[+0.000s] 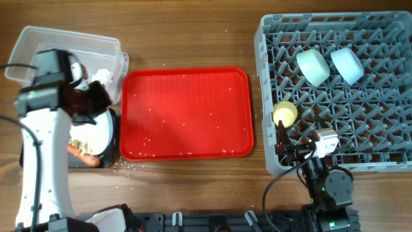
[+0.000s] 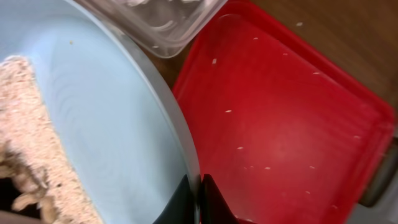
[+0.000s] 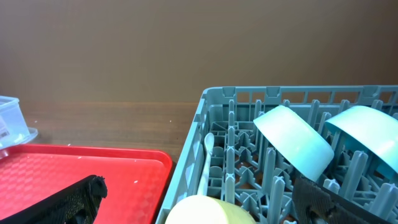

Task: Sort waste into correct bins and load items into the dishwasher rack
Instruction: 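Carry the white plate with the left gripper and place it in the rack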

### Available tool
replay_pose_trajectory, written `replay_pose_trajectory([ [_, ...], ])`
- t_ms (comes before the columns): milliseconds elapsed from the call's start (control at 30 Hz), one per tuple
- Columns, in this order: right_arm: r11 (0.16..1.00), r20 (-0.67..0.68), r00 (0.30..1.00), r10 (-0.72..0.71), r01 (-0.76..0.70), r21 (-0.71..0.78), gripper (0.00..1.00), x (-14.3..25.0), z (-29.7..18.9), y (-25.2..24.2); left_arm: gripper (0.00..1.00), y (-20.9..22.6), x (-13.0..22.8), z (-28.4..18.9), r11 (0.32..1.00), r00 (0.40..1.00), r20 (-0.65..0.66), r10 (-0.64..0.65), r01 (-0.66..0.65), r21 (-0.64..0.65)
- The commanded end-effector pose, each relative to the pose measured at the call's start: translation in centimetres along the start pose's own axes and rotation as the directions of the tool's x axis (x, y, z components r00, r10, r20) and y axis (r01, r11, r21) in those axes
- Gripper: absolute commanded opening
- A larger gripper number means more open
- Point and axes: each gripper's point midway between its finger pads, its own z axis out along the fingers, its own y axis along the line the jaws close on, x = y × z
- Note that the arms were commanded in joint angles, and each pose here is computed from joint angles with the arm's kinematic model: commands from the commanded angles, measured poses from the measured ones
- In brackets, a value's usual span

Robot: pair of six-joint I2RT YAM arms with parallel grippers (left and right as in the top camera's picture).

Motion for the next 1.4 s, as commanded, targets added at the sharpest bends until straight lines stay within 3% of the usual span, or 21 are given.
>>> replay_pose_trajectory([
  [0, 1.0, 0.003, 1.0, 0.013, -0.013, 0.019, 1.0, 0.0, 0.0, -0.4, 0.04, -2.1, -0.9, -2.0, 0.957, 0.998, 0.018, 0.053, -0.056, 0.284],
  [100, 1.0, 0.003, 1.0, 0.013, -0.013, 0.019, 1.0, 0.0, 0.0, -0.4, 0.04, -1.7, -1.6, -3.7, 0.908, 0.999, 0.045, 0.017, -0.034, 0.418],
  [267, 1.0, 0.003, 1.0, 0.013, -0.013, 0.019, 1.0, 0.0, 0.0, -0.4, 0.04, -1.3, -2.2, -9.0, 0.727, 0.987, 0.155, -0.04, -0.078, 0.682],
  [467, 1.0, 0.003, 1.0, 0.013, -0.013, 0.019, 1.0, 0.0, 0.0, -0.4, 0.04, 3.2, -1.6, -11.5, 0.627, 0.944, 0.221, -0.244, -0.02, 0.779],
  [633, 1.0, 0.003, 1.0, 0.013, -0.013, 0.019, 1.0, 0.0, 0.0, -0.4, 0.04, 7.1, -0.5, -11.0, 0.551, 0.862, 0.272, -0.429, 0.011, 0.834],
  [800, 1.0, 0.003, 1.0, 0.012, -0.012, 0.018, 1.0, -0.1, 0.0, -0.4, 0.04, 6.4, -0.1, -11.3, 0.565, 0.863, 0.309, -0.399, -0.034, 0.825],
  [867, 1.0, 0.003, 1.0, 0.013, -0.013, 0.019, 1.0, 0.0, 0.0, -0.4, 0.04, 4.8, 0.2, -11.5, 0.577, 0.885, 0.326, -0.332, -0.083, 0.813],
  [1033, 1.0, 0.003, 1.0, 0.013, -0.013, 0.019, 1.0, 0.0, 0.0, -0.4, 0.04, -3.1, 2.1, -11.1, 0.577, 0.946, 0.32, 0.047, -0.288, 0.765],
  [1100, 1.0, 0.003, 1.0, 0.013, -0.013, 0.019, 1.0, 0.0, 0.0, -0.4, 0.04, -6.9, 2.7, -9.9, 0.548, 0.945, 0.274, 0.18, -0.328, 0.769],
  [1200, 1.0, 0.003, 1.0, 0.013, -0.013, 0.019, 1.0, 0.0, 0.0, -0.4, 0.04, -12.5, 2.4, -7.2, 0.559, 0.917, 0.252, 0.311, -0.39, 0.731],
  [1267, 1.0, 0.003, 1.0, 0.013, -0.013, 0.019, 1.0, 0.0, 0.0, -0.4, 0.04, -17.6, 2.6, -6.4, 0.513, 0.893, 0.28, 0.352, -0.434, 0.74],
  [1367, 1.0, 0.003, 1.0, 0.013, -0.013, 0.019, 1.0, 0.0, 0.0, -0.4, 0.04, -26.8, 4.2, -6.8, 0.343, 0.867, 0.338, 0.365, -0.463, 0.817],
])
